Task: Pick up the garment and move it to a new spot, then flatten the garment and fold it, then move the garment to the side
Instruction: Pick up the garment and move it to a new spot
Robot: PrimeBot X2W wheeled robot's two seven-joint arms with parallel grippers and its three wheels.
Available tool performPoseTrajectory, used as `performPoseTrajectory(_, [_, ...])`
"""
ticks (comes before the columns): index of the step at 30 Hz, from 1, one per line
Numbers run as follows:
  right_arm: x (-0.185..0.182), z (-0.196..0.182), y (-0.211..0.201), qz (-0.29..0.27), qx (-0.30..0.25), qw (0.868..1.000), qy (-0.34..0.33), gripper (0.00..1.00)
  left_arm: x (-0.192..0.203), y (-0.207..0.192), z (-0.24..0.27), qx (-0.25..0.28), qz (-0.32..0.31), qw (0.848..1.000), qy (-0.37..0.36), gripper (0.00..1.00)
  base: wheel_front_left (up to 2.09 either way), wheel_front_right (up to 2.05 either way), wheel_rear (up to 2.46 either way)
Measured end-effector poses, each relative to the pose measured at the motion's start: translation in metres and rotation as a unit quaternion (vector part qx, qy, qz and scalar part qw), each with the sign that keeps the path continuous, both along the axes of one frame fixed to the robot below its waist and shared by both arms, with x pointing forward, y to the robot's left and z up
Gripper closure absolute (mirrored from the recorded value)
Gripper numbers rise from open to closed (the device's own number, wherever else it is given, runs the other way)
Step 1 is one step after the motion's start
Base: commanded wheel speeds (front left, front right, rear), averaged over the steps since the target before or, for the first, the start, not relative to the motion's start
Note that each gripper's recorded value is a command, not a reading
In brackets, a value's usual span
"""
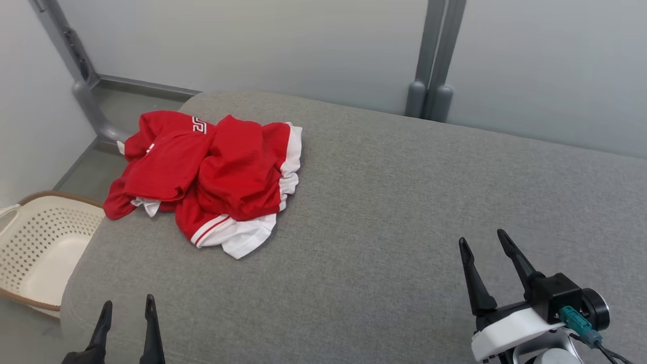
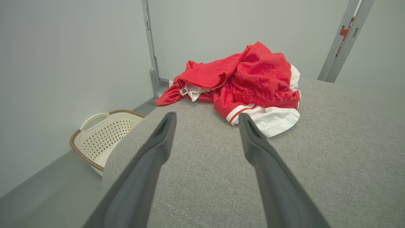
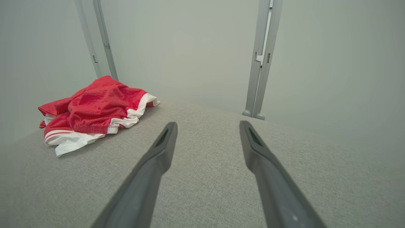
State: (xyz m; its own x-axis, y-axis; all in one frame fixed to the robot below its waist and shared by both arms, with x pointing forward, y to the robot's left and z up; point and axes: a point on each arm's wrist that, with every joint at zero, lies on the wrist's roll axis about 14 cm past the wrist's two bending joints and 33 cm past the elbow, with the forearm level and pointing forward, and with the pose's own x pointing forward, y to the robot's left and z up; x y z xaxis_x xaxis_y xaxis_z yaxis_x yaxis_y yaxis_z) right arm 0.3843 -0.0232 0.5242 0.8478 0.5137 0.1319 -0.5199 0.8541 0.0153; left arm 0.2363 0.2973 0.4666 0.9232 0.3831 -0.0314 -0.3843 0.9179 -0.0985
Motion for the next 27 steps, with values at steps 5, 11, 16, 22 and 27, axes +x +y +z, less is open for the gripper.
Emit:
performPoseTrajectory(5, [0.001, -0.003, 0.010, 0.021, -0.005, 1.000, 0.002, 0.00, 0.013, -0.005, 0.008, -0.001, -0.016, 1.000, -0.014, 0.00, 0.00, 0.00, 0.00])
performPoseTrajectory(11, [0.020, -0.008, 0.001, 0.014, -0.017, 1.000, -0.001, 0.00, 0.086, -0.028, 0.030, 0.007, -0.102, 0.995, -0.004, 0.00, 0.00, 0.00, 0.00])
performPoseTrajectory(16, [0.039, -0.016, 0.002, 0.015, -0.018, 1.000, 0.003, 0.00, 0.144, -0.040, 0.030, -0.011, -0.149, 0.988, 0.046, 0.00, 0.00, 0.00, 0.00])
performPoseTrajectory(22, [0.060, -0.043, 0.001, 0.011, -0.013, 0.999, 0.032, 0.00, 0.195, -0.039, -0.007, -0.051, -0.169, 0.974, 0.141, 0.00, 0.00, 0.00, 0.00])
performPoseTrajectory(27, [0.069, -0.064, -0.007, -0.004, -0.011, 0.998, 0.057, 0.00, 0.197, -0.023, -0.067, -0.067, -0.145, 0.954, 0.254, 0.57, 0.00, 0.00, 0.00])
